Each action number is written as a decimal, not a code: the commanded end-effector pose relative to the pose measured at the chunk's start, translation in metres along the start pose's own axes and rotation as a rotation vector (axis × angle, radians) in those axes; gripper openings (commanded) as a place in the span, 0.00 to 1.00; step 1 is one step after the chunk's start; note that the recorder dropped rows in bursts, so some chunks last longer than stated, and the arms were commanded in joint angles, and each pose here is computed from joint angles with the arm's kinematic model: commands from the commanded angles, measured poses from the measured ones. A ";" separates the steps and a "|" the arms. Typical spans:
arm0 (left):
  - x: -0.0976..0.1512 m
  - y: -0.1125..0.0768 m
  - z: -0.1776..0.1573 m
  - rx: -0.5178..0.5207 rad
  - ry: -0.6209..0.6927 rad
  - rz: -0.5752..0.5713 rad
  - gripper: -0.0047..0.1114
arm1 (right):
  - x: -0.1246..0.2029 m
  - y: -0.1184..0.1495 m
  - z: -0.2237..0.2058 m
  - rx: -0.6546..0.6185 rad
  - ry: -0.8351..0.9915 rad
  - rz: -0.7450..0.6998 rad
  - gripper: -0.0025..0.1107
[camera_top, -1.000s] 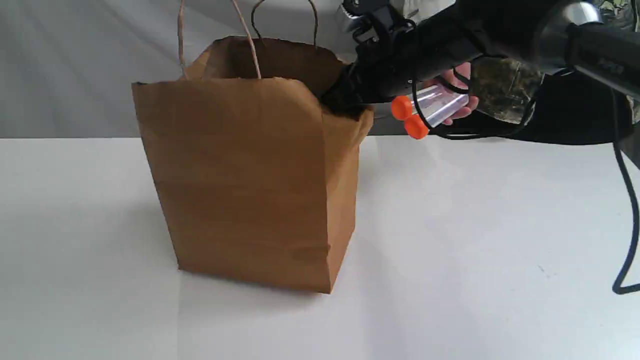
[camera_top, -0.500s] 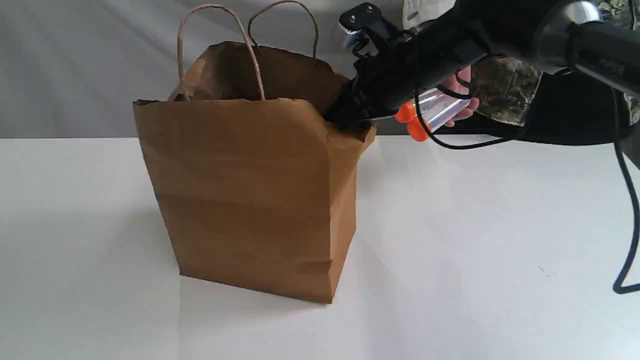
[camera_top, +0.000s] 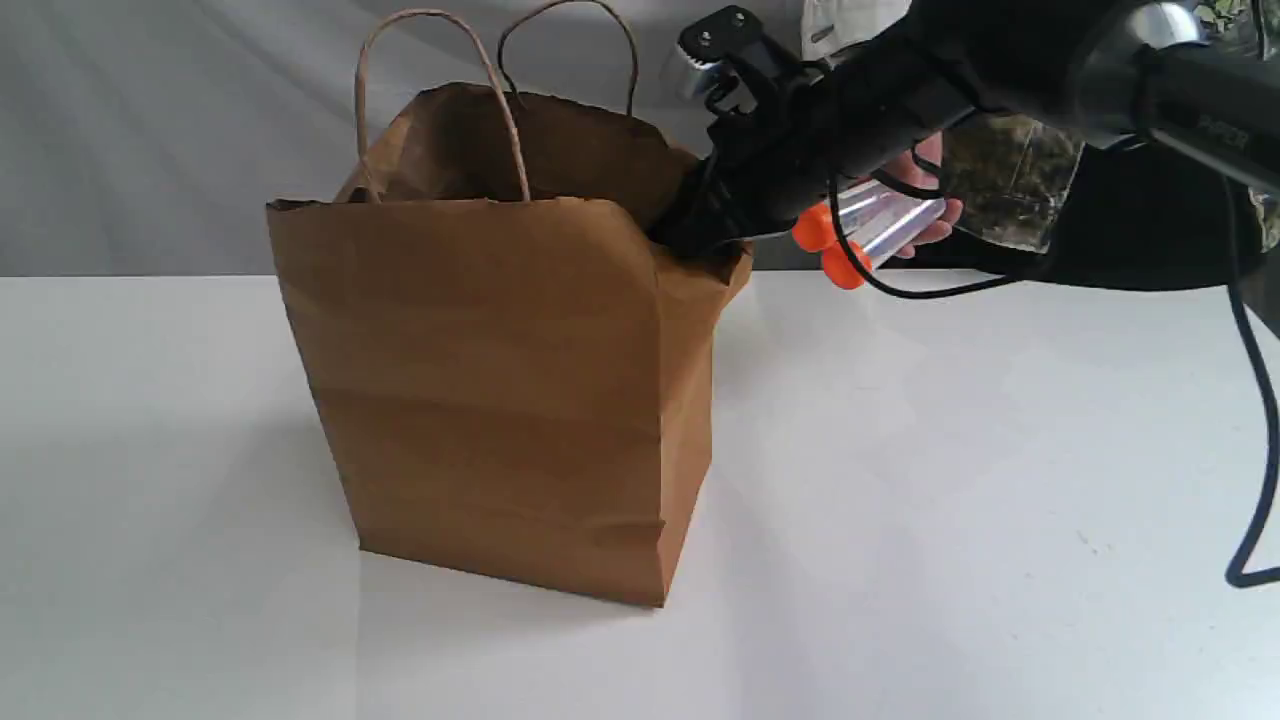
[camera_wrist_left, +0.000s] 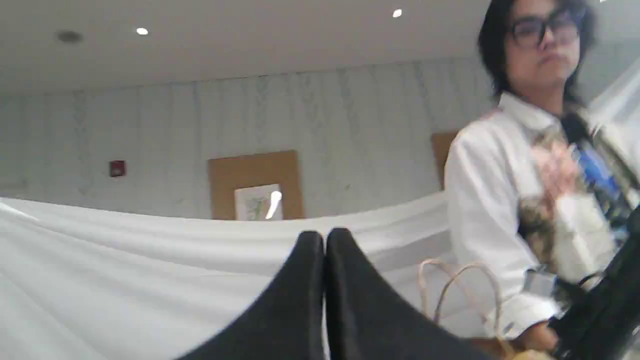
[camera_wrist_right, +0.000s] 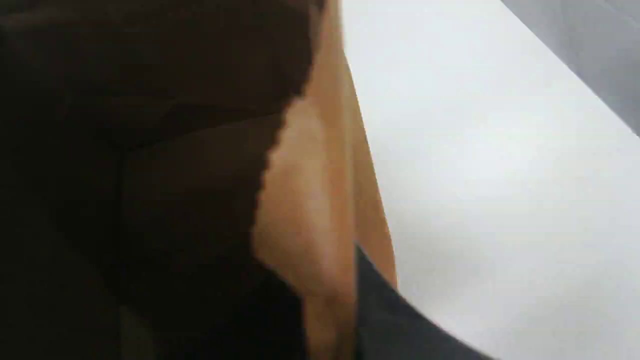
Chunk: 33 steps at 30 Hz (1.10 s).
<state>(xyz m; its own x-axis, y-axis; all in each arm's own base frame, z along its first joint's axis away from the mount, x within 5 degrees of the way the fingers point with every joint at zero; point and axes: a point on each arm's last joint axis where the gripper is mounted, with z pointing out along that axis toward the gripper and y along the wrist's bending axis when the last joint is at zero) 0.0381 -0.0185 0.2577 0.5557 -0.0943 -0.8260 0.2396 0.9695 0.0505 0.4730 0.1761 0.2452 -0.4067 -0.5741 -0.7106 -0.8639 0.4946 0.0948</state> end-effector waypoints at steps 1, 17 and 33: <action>-0.008 -0.003 -0.001 0.038 -0.095 -0.100 0.04 | 0.002 0.003 0.001 -0.020 0.026 -0.014 0.02; -0.034 -0.015 0.078 0.329 -0.069 -0.154 0.04 | 0.003 0.004 0.000 -0.040 0.036 -0.012 0.02; 0.100 0.006 0.238 0.528 0.534 -0.051 0.45 | 0.002 0.003 0.001 -0.030 0.030 -0.012 0.02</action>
<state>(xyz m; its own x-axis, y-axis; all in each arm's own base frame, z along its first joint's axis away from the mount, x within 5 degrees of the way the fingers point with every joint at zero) 0.2703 -0.0774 0.3085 0.1361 0.0970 -0.9859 0.7041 0.6906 0.1652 0.4709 0.1767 0.2449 -0.4106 -0.5786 -0.7047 -0.8699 0.4802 0.1126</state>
